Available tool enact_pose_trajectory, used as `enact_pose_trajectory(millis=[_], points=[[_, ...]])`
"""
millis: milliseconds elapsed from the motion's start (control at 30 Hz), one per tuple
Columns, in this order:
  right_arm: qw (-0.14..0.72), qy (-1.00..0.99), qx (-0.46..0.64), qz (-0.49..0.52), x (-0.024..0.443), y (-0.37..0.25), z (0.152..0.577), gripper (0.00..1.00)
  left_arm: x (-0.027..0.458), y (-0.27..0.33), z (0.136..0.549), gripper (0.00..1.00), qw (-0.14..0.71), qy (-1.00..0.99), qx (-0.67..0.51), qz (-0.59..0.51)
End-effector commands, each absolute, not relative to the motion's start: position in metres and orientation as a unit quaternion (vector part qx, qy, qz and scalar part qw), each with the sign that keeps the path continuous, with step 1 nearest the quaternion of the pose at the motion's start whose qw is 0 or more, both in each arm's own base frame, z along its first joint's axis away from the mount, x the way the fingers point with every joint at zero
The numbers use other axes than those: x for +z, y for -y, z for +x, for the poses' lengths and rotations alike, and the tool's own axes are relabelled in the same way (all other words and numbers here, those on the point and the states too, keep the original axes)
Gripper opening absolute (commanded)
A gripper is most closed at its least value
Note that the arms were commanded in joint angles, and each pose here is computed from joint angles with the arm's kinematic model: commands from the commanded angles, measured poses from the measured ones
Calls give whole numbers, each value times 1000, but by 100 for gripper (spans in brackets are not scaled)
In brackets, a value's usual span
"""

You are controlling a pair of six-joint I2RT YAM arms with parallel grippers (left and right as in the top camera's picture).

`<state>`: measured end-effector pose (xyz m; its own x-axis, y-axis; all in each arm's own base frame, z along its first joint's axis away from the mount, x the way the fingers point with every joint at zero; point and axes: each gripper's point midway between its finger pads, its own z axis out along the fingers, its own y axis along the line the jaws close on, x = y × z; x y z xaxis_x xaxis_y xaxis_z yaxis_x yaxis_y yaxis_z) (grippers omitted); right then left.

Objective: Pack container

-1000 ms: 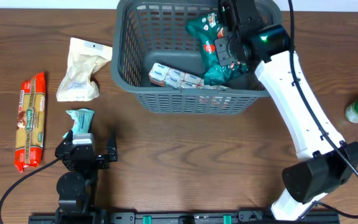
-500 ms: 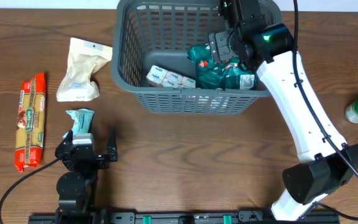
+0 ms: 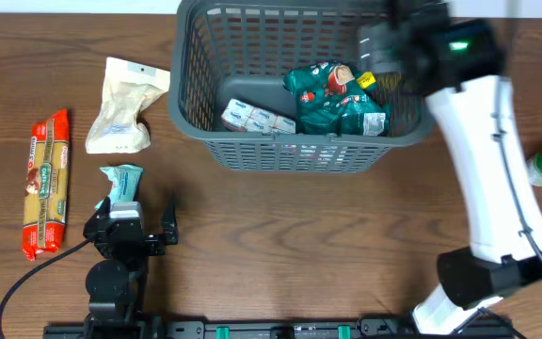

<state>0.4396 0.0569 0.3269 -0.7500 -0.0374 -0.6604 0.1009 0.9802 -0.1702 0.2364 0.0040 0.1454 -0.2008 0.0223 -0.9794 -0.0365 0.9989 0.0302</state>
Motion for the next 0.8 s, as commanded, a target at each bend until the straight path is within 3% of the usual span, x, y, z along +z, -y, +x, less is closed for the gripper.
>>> enact_pose_trajectory(millis=[0, 200, 333, 433, 533, 633, 767], points=[[374, -909, -105, 152, 356, 2, 426, 85, 132, -5, 237, 99, 621, -783, 30, -1], [321, -888, -136, 300, 342, 93, 395, 84, 132, -5, 237, 99, 621, -783, 30, -1], [286, -867, -155, 378, 334, 145, 367, 95, 132, -5, 237, 99, 621, -783, 30, -1], [268, -857, -155, 411, 329, 169, 352, 99, 132, -5, 237, 99, 621, -783, 30, -1], [253, -850, -130, 443, 321, 184, 342, 88, 132, -5, 237, 99, 621, -783, 30, -1], [232, -842, -106, 476, 308, 196, 333, 99, 132, -5, 237, 99, 621, -783, 30, -1], [187, -822, -101, 528, 280, 213, 314, 99, 132, -5, 237, 98, 621, -783, 30, -1]])
